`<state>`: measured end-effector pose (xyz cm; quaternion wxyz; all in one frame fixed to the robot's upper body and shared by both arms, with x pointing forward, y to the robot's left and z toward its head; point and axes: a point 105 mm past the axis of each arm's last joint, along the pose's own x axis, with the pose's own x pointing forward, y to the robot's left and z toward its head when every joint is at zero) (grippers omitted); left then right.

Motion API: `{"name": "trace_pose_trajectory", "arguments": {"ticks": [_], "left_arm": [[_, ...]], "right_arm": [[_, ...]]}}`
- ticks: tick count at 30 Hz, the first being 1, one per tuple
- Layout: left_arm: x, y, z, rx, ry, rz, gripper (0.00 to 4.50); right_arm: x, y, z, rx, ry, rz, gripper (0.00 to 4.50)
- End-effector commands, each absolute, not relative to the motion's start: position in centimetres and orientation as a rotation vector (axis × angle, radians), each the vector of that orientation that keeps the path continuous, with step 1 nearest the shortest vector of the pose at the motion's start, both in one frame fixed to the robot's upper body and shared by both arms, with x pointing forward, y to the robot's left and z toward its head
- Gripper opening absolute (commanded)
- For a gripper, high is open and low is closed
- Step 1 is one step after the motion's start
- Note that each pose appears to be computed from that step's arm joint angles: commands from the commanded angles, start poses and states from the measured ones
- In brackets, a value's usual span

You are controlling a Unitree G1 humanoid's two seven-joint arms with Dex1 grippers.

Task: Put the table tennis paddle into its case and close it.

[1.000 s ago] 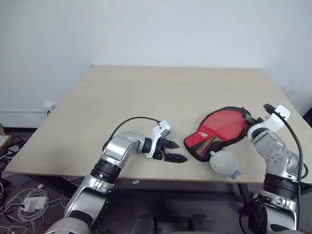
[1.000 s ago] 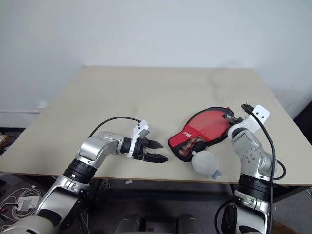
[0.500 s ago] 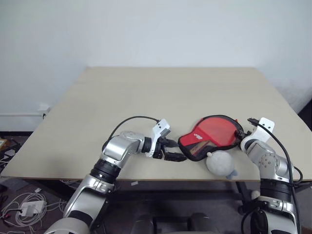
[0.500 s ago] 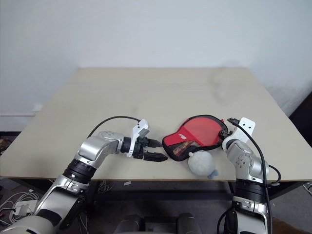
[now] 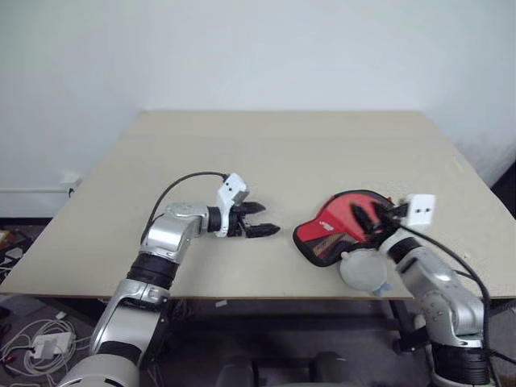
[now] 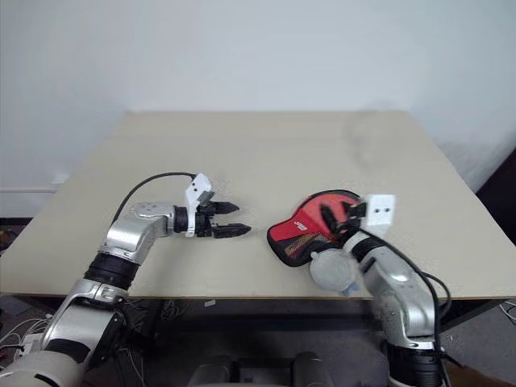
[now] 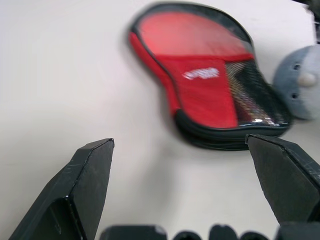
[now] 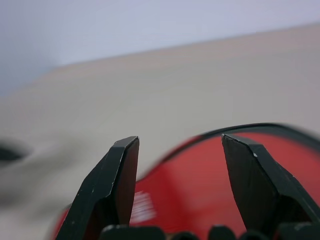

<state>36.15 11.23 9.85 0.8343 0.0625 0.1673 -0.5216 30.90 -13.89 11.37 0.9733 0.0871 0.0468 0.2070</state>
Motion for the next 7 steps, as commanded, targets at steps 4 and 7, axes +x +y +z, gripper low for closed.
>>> {"name": "trace_pose_trajectory", "arguments": {"ticks": [4, 7], "left_arm": [[36.3, 13.7, 9.0, 0.186, 0.366, -1.04, 4.5], [35.7, 14.0, 8.4, 0.193, 0.383, -1.038, 4.5]], "right_arm": [[29.4, -12.2, 11.9, 0.164, 0.064, 0.552, 2.85], [30.0, -12.6, 11.7, 0.174, 0.066, 0.514, 2.85]]}}
